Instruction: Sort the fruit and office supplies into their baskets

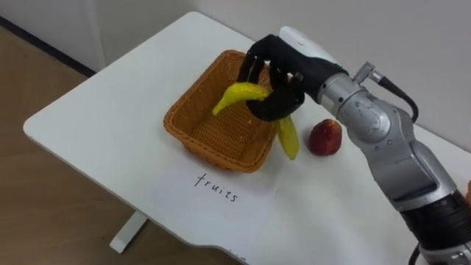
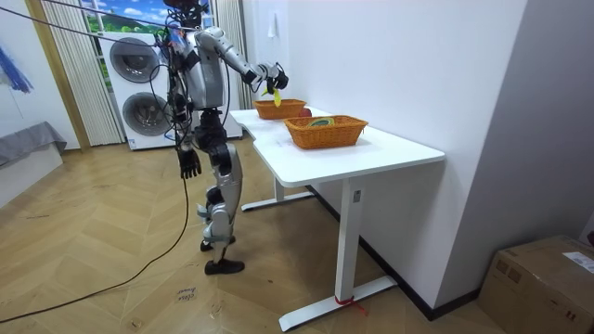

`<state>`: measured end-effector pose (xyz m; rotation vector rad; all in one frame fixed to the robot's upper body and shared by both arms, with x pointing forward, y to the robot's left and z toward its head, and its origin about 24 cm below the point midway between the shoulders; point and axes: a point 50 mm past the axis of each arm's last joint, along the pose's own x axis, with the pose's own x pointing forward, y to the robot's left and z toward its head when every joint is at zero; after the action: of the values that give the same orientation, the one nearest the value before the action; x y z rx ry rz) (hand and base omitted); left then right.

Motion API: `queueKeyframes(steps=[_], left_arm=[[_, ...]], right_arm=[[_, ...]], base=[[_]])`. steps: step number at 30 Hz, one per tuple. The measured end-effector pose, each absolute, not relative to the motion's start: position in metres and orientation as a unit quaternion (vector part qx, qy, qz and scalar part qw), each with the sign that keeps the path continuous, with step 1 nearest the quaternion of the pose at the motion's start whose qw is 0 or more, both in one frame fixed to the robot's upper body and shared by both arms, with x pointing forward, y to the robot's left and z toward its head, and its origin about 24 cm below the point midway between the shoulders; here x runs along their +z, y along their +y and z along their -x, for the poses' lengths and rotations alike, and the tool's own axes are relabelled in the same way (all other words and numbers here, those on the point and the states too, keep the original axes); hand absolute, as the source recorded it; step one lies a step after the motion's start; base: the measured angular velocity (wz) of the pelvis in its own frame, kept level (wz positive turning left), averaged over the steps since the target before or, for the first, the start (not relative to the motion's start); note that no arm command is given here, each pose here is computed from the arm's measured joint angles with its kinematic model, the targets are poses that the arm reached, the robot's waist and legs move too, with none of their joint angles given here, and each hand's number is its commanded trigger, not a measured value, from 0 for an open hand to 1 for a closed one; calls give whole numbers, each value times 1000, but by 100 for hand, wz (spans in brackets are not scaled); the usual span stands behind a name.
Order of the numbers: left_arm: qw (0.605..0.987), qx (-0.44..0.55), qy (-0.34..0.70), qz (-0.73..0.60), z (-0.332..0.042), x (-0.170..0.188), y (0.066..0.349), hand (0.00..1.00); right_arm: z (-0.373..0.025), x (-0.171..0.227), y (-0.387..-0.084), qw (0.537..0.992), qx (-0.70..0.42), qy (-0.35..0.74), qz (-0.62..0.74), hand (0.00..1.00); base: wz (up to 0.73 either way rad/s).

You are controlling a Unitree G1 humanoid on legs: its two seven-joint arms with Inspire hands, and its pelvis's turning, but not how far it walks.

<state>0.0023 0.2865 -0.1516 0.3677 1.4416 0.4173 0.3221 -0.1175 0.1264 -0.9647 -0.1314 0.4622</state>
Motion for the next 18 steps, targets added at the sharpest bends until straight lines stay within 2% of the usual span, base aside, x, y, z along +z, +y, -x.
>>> queueKeyframes(steps=[11, 18], left_arm=[[722, 188, 645, -166, -6, -151, 286, 0], [715, 188, 653, -164, -2, -152, 284, 0]], right_arm=[[-329, 108, -128, 867, 192, -32, 458, 0], [-328, 103, -124, 863, 199, -28, 463, 0]], base=[[0], [0]])
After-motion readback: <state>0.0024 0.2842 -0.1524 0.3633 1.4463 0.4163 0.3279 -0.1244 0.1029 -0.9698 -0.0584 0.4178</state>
